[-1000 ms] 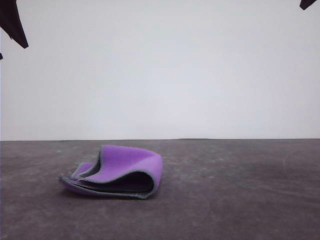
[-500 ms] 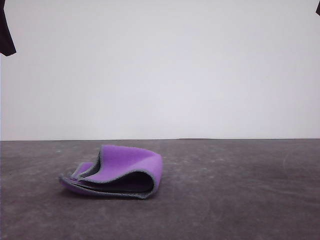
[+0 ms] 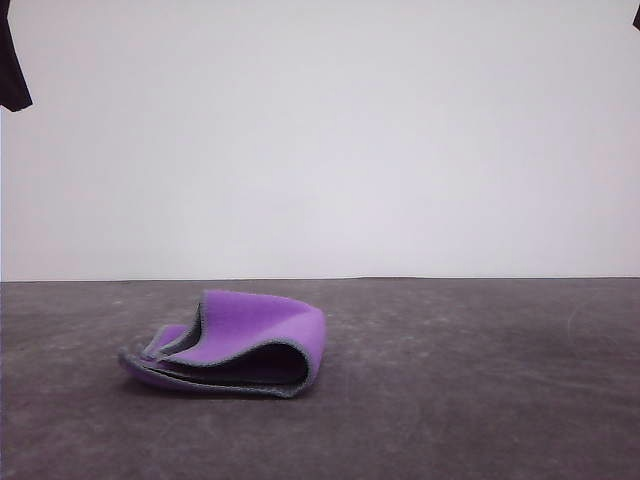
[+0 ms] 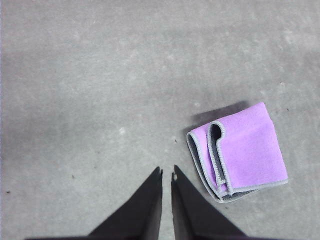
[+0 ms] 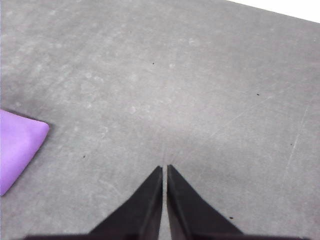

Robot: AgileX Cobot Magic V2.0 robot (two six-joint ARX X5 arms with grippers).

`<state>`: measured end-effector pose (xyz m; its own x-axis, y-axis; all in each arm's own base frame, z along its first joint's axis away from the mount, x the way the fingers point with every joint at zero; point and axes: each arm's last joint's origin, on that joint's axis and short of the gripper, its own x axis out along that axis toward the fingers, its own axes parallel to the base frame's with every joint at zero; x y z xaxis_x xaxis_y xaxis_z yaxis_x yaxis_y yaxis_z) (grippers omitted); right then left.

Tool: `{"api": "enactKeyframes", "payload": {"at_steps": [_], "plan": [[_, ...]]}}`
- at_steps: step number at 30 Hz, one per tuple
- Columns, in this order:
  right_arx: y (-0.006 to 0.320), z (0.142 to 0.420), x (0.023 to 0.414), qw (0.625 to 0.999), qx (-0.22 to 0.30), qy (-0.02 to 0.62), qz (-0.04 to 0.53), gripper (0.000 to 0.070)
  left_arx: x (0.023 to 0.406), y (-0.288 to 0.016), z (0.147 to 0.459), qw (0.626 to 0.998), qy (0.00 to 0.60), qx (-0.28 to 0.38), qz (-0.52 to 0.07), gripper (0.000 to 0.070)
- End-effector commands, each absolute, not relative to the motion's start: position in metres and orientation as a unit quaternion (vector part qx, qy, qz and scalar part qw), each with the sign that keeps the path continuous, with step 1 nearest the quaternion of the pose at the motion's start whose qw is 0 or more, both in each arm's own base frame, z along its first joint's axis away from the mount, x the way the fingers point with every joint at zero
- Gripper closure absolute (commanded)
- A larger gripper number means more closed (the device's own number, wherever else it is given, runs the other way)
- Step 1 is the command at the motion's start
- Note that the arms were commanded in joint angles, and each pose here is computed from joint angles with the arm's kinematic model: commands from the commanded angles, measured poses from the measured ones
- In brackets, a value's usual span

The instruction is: Fold clothes

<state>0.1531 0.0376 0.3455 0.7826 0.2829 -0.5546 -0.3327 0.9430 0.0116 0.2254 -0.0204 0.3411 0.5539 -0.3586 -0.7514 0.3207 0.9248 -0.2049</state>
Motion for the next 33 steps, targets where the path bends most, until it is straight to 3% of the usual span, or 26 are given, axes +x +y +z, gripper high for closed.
{"api": "enactKeyframes", "payload": {"at_steps": [1,5,8,14,19,24,33], "plan": [[0.038,0.350,0.155,0.946,-0.045,0.277,0.164,0.0691,0.222,-0.020,0.346,0.887,0.414,0.006,-0.204,0.0683],[0.038,0.350,0.155,0.946,-0.045,0.277,0.164,0.0691,0.205,-0.019,0.342,0.899,0.392,-0.012,-0.194,0.0683],[0.038,0.350,0.155,0.946,-0.045,0.276,0.164,0.0691,0.192,-0.018,0.322,0.925,0.329,-0.024,-0.187,0.0683],[0.038,0.350,0.155,0.946,-0.045,0.276,0.164,0.0691,0.152,-0.016,0.261,0.963,0.198,-0.037,-0.177,0.0683],[0.038,0.350,0.155,0.946,-0.045,0.276,0.164,0.0691,0.121,-0.010,0.210,0.985,0.131,-0.059,-0.091,0.0683],[0.038,0.350,0.155,0.946,-0.045,0.276,0.164,0.0691,0.104,-0.008,0.179,0.991,0.096,-0.061,-0.071,0.0683],[0.038,0.350,0.155,0.946,-0.045,0.276,0.164,0.0691,0.096,-0.007,0.154,0.994,0.071,-0.058,-0.060,0.0683]]}}
